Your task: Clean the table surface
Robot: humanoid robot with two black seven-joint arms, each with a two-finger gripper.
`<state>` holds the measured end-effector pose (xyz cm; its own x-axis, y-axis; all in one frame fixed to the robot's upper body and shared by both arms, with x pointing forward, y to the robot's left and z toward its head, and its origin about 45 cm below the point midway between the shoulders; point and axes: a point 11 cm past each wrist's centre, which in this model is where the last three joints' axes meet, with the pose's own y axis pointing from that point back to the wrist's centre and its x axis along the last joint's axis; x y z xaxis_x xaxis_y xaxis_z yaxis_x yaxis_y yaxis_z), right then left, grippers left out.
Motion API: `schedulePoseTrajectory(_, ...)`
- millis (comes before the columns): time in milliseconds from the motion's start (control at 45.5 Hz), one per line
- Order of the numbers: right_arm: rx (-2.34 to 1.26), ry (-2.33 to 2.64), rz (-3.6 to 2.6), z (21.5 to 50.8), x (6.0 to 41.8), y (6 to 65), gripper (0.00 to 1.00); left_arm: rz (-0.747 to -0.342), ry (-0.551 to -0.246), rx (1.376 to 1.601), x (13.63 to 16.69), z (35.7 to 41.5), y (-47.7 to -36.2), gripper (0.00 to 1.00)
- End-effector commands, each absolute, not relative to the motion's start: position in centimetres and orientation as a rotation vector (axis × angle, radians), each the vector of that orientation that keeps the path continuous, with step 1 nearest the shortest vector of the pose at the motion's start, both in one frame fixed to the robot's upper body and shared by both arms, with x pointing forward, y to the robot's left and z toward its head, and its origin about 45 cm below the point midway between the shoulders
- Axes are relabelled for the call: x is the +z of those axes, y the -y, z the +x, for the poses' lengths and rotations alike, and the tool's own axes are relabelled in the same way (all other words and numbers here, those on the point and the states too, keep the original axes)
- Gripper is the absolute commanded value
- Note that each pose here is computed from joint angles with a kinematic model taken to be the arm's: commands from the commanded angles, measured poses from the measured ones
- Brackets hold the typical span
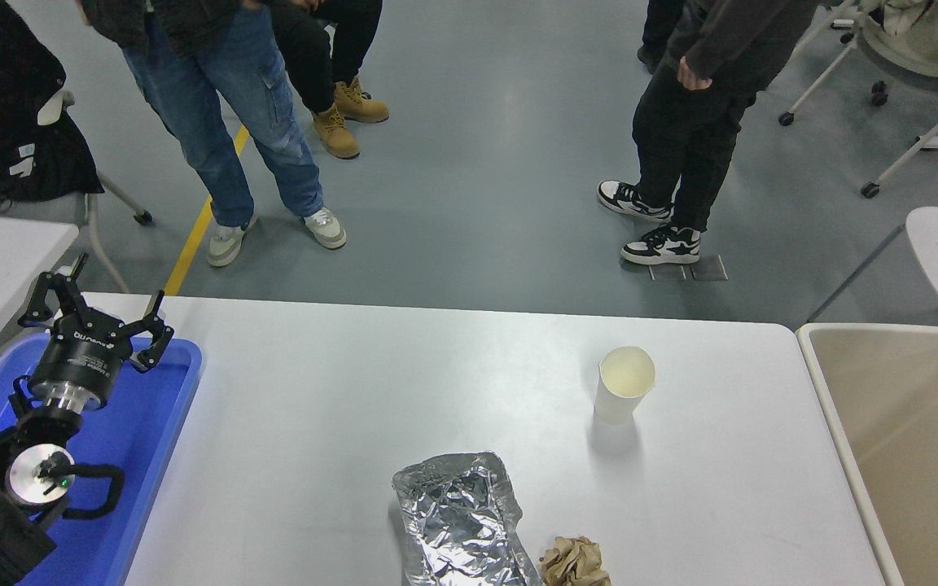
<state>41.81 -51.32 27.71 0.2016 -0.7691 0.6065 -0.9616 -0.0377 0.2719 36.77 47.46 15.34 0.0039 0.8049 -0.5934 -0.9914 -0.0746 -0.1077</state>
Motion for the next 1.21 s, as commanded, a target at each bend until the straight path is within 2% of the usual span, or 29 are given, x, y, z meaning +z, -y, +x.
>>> schedulePoseTrajectory(0, 0.475, 1.168, 1.786, 42.4, 29.5, 50.3, 0.99, -0.6, -0.399, 1.548, 15.34, 36.77, -47.5, 1.0)
schedulePoseTrajectory(308, 0.612, 0.741, 1.814, 44.6, 30.7, 43.5, 0.99, -0.6, -0.399, 1.548, 15.34, 36.77, -47.5, 1.0)
schedulePoseTrajectory(462, 0.675, 0.577, 1.91, 45.1, 30.7, 37.4, 0.99, -0.6, -0.399, 1.548, 15.34, 36.77, -47.5, 1.0)
schedulePoseTrajectory(681, 0.763, 0.286, 1.931, 44.6, 27.6, 30.3, 0.99, -0.6, -0.399, 1.548, 15.34, 36.77, -47.5, 1.0)
schedulePoseTrajectory(989, 0.771, 0.111, 1.899, 43.8, 23.7, 27.0, 0.99, -0.6, -0.399, 1.548, 15.34, 36.77, -47.5, 1.0)
schedulePoseTrajectory(1187, 0.782, 0.113, 1.87, 44.6, 21.5, 26.1, 0.99, -0.6, -0.399, 1.548, 15.34, 36.77, -47.5, 1.0)
